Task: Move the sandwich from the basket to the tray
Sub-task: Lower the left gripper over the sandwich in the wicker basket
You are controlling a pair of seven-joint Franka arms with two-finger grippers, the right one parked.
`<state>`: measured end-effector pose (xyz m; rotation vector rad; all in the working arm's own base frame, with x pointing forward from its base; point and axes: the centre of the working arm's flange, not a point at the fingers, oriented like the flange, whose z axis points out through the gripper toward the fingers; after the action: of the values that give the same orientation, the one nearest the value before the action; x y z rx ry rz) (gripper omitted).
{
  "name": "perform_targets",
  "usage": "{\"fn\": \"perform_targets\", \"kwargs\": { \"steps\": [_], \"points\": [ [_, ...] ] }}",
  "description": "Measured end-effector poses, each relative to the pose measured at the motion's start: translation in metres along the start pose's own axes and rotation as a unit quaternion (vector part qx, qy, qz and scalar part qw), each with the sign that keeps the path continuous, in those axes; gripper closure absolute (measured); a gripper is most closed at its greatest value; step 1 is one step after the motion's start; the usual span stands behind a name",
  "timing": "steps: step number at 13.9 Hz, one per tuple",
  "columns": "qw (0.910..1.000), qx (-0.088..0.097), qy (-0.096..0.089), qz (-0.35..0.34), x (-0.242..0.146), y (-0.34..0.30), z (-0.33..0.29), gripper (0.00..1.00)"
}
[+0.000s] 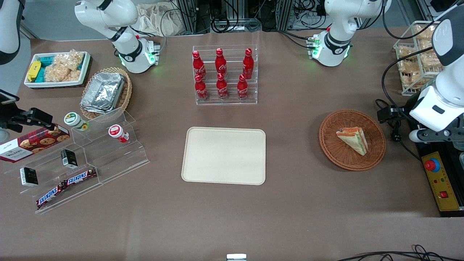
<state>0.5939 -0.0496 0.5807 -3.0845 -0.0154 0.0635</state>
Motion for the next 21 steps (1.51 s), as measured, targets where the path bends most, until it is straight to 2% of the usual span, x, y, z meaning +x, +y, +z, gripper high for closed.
{"fn": "perform_targets", "kwargs": {
  "steps": [4,6,8,10,13,18,19,21],
  "points": [
    [0.9989,0.002,-0.007,-0.047,0.001,-0.015,0.003,0.0],
    [0.9971,0.005,-0.022,-0.073,0.001,-0.019,0.014,0.0],
    [0.9903,0.01,-0.041,-0.132,0.003,-0.025,0.041,0.0],
    [0.9766,0.016,-0.051,-0.208,0.006,-0.029,0.072,0.0],
    [0.954,0.016,-0.04,-0.297,0.006,-0.036,0.135,0.0],
    [0.9144,0.01,-0.022,-0.404,-0.009,-0.044,0.215,0.0],
    [0.9089,0.009,-0.02,-0.416,-0.013,-0.043,0.227,0.0],
    [0.9042,0.008,-0.02,-0.427,-0.02,-0.042,0.245,0.0]
  ]
}}
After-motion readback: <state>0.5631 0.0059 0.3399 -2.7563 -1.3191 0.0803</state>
